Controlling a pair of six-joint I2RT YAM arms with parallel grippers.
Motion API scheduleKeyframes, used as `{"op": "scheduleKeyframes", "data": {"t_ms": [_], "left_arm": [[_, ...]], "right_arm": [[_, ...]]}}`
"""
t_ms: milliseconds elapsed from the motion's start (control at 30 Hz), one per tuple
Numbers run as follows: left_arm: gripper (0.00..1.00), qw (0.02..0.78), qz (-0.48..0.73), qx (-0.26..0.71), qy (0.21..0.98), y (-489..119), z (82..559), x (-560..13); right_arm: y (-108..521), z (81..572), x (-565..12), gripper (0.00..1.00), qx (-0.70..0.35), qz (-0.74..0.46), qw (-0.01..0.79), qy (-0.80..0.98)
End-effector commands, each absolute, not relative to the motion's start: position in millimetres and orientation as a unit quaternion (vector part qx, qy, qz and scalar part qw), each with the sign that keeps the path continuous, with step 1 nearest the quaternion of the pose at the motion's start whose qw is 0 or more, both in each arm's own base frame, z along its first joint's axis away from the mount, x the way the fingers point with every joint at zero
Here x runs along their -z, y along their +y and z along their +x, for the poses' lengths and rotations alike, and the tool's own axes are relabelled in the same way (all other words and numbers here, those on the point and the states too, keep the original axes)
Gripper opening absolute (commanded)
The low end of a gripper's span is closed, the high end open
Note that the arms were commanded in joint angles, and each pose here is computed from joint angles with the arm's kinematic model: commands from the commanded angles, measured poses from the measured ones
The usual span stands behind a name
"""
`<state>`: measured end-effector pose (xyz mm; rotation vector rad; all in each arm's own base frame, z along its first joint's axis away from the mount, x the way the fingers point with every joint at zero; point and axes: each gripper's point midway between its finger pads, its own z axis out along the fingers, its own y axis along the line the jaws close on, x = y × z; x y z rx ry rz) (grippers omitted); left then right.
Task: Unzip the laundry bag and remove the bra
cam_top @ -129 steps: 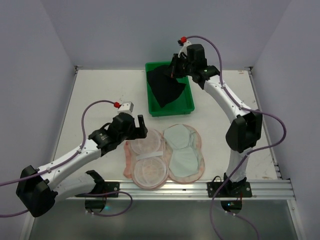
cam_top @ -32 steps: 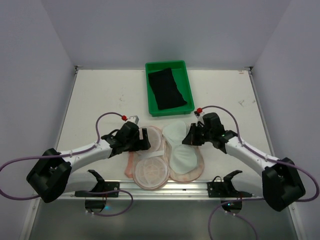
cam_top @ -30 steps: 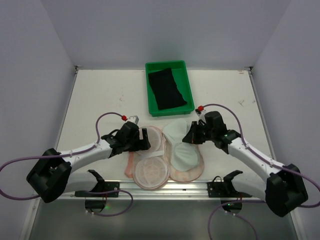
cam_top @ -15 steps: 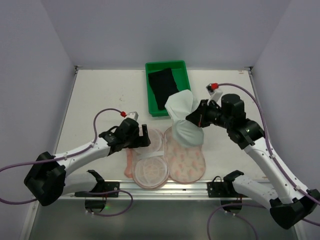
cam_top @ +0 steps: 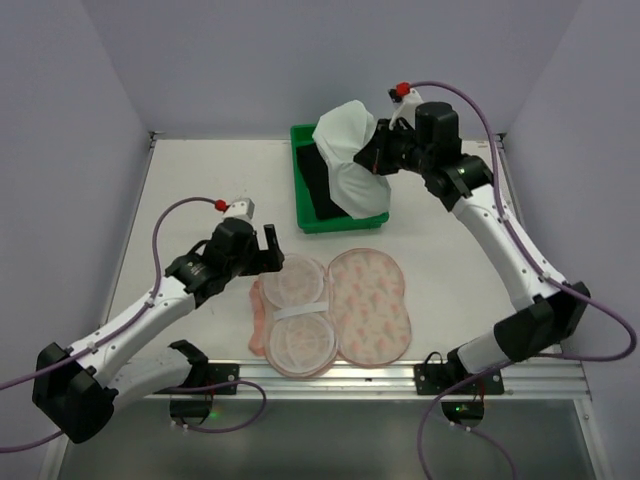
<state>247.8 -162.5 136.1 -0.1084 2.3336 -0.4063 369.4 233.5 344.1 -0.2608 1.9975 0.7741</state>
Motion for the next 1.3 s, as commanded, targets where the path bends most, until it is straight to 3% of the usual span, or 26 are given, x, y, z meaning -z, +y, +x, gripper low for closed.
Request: {"op": "scheduleKeyframes", "data": {"t_ms": [0, 200, 367, 667, 867, 1000, 1067, 1100, 1133, 1267], "left_arm": [[1.00, 0.399, -0.034, 0.111, 0.909, -130.9, 254.0, -150.1], [1.00, 0.436, -0.043, 0.067, 0.896, -90.2, 263.1, -162.4], [1.00, 0.458, -0.015, 0.027, 0.889, -72.3, 267.7, -164.5], [1.00, 0.479, -0.028, 0.036, 0.877, -69.5, 273.8, -152.0], [1.00, 0.470, -0.031, 0.035, 0.881, -67.0, 276.1, -146.9], [1.00, 0.471, -0.034, 0.035, 0.881, -65.5, 276.7, -147.5], [1.00, 0.470, -0.033, 0.035, 0.881, -65.8, 276.4, -146.8], [1.00, 0.471, -0.034, 0.036, 0.881, -65.3, 276.7, -147.8], [1.00, 0.471, -0.032, 0.036, 0.881, -66.0, 276.6, -147.0], [1.00, 0.464, -0.025, 0.048, 0.884, -71.1, 275.2, -143.9]], "right_arm": [[241.6, 409.3, -347.2, 0.00, -0.311, -0.120, 0.489, 0.806], [252.3, 461.5, -329.7, 0.00, -0.322, -0.115, 0.478, 0.809], [273.3, 497.5, -280.0, 0.00, -0.344, -0.119, 0.433, 0.825], [292.6, 530.7, -201.3, 0.00, -0.412, -0.083, 0.344, 0.840], [280.5, 545.9, -146.5, 0.02, -0.402, -0.041, 0.305, 0.862], [269.1, 549.9, -137.1, 0.18, -0.393, -0.022, 0.301, 0.869], [264.7, 553.0, -138.8, 0.38, -0.386, -0.020, 0.308, 0.869], [261.0, 554.6, -140.9, 0.55, -0.384, -0.017, 0.309, 0.870], [261.2, 554.2, -152.4, 0.62, -0.391, -0.021, 0.313, 0.865], [257.8, 540.5, -190.2, 0.78, -0.397, -0.025, 0.331, 0.856]]}}
